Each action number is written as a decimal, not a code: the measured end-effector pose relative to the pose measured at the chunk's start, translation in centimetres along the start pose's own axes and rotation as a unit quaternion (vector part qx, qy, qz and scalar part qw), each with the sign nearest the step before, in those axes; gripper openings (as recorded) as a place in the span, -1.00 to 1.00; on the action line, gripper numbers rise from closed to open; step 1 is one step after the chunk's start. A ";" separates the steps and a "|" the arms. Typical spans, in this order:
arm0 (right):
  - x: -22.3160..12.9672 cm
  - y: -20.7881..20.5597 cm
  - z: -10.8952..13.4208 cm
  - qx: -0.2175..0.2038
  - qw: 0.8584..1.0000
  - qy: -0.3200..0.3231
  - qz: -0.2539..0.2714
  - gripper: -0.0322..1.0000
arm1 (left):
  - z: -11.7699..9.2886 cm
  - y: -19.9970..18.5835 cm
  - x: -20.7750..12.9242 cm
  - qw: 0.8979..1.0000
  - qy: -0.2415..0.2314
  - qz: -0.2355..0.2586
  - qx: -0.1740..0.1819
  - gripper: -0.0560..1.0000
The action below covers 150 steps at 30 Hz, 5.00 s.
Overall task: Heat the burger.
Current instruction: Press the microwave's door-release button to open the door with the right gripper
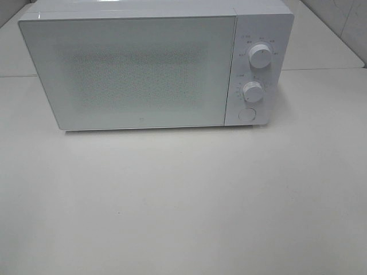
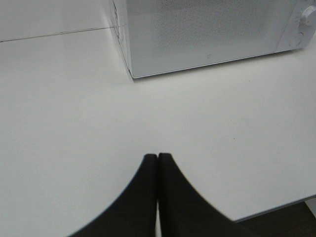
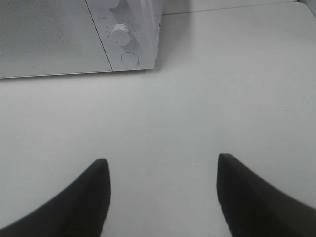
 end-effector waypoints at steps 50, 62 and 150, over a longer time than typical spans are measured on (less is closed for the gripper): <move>5.4 26.3 -1.3 -0.016 0.999 -0.025 -0.030 -0.27 | 0.0 0.0 0.0 1.000 0.000 0.000 0.000 -0.89; 2.3 30.5 0.2 0.021 0.997 -0.060 -0.036 -0.94 | 0.0 0.0 0.0 1.000 0.000 0.000 0.000 -0.89; -3.0 40.7 8.1 0.089 0.864 0.495 0.000 -0.94 | 0.1 0.0 0.0 1.000 0.001 0.000 0.002 -0.89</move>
Point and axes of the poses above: a point on each arm's last joint axis where the gripper is mounted, y pointing out along that axis toward the gripper, z along the wrist's bending axis when the last joint is at zero, x = y × z, the point moved 8 cm from there along y, pointing out along that axis toward the gripper, and after that the axes turned 8 degrees about -y, right-handed, at the moved point
